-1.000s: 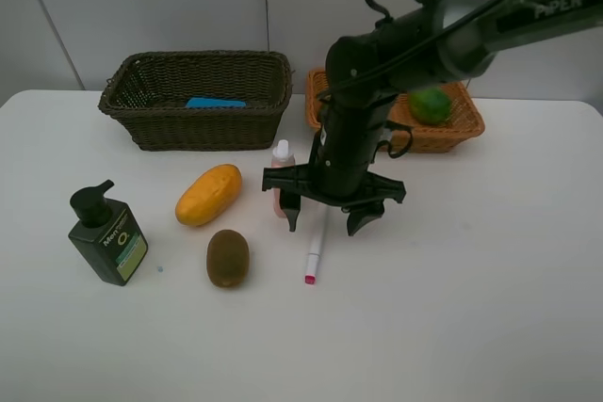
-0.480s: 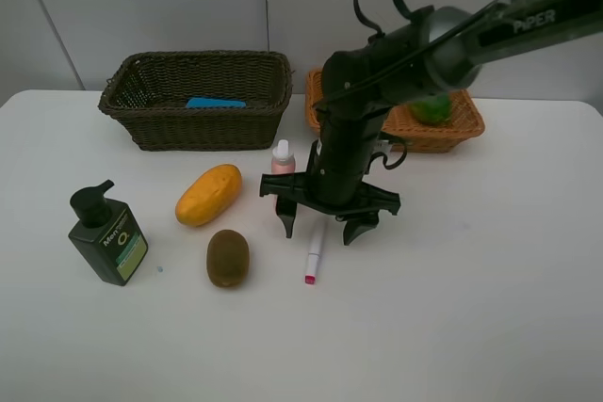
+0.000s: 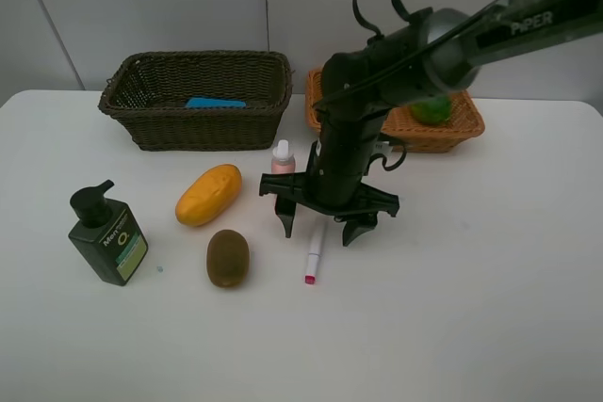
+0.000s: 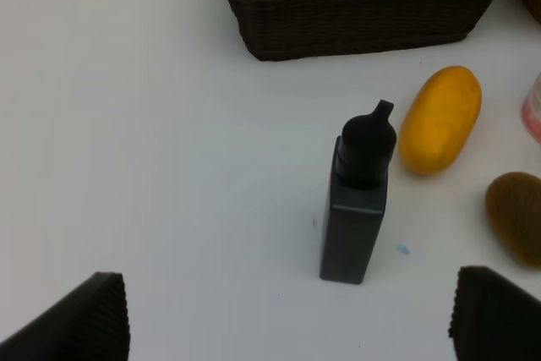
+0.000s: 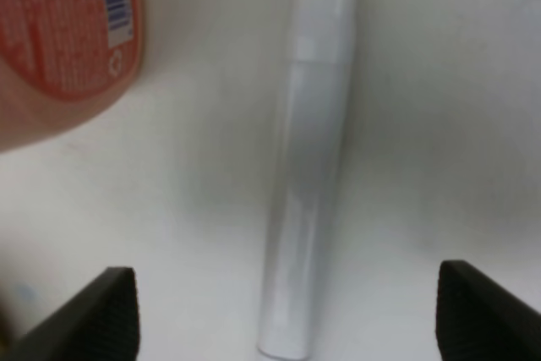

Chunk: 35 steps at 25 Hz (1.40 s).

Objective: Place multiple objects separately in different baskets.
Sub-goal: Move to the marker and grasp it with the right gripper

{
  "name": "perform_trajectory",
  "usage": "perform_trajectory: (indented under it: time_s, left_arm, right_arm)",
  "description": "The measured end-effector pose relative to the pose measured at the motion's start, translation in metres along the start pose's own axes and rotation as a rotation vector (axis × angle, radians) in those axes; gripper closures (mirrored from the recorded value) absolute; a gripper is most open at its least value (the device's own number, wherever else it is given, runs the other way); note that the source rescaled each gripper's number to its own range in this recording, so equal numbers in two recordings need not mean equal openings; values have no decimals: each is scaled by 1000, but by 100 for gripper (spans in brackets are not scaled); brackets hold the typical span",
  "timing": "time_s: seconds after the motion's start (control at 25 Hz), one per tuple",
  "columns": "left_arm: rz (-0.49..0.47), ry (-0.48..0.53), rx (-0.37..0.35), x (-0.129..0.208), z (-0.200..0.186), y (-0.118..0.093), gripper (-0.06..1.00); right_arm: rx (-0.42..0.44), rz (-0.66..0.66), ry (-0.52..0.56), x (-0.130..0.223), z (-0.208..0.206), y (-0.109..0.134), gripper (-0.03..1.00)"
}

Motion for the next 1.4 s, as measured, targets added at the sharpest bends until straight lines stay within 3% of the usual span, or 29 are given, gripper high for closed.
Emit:
perform_trajectory:
  time_s: [0.72, 1.24, 1.32, 1.4]
  left_arm:
    - [0, 0, 0, 0, 0, 0, -6]
    - [2, 0, -3, 0, 0, 0, -6]
    - [2, 0, -3, 0, 0, 0, -6]
    - [2, 0, -3, 0, 0, 0, -6]
  right_arm:
    - [41, -8, 20, 2, 18, -4, 18]
    - [24, -15, 4, 2, 18, 0, 18]
    - [25, -15, 5, 2, 18, 0, 20]
    - [25, -15, 5, 2, 18, 0, 30]
Point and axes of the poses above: a point on each arm's last joint axis where the gripper is mounted, z pointing out along that axis toward the gripper, y along the wrist's bending axis when the last joint is at zero, x = y × z, the point moved 6 cm from there along z, pointing out along that axis toward the gripper, and after that the axes turned 3 degrees about z, right-handed, at the moved point
